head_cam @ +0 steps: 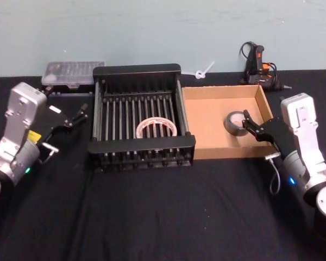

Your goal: Pick up the white tape and place it into the black box , Pick up the silver tape and place it into the brown box.

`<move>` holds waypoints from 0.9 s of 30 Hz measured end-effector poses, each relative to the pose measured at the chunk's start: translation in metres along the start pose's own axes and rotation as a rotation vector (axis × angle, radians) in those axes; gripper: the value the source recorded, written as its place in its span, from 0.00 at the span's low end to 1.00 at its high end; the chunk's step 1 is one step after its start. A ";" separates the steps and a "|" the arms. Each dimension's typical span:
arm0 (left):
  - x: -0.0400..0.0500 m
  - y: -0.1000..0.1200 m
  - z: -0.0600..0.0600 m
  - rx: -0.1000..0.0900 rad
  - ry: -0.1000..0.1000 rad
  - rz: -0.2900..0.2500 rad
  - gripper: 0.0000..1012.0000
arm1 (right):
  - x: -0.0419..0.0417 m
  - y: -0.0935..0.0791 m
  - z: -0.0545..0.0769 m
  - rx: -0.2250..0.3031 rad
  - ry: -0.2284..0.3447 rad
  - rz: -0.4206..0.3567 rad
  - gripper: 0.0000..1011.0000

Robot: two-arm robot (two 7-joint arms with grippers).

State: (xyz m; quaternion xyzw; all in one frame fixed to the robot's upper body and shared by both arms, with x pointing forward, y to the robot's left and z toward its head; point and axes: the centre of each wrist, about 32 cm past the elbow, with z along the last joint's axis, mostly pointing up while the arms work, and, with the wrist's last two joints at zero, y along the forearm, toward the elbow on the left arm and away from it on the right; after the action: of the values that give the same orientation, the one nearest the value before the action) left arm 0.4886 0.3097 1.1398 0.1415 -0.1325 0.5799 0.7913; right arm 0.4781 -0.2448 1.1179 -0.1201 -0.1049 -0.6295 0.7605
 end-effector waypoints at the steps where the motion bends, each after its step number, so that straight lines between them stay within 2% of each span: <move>1: 0.0000 0.000 0.000 0.000 0.000 0.000 0.99 | 0.0000 0.000 0.000 0.000 0.000 0.000 0.99; 27: 0.0000 0.000 0.000 0.000 0.000 0.000 0.99 | -0.0001 0.000 0.000 0.000 -0.001 0.001 0.99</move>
State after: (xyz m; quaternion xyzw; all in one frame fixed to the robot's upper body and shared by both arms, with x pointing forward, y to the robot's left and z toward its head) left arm 0.4886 0.3097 1.1398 0.1414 -0.1325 0.5799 0.7913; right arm 0.4780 -0.2447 1.1179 -0.1204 -0.1051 -0.6291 0.7607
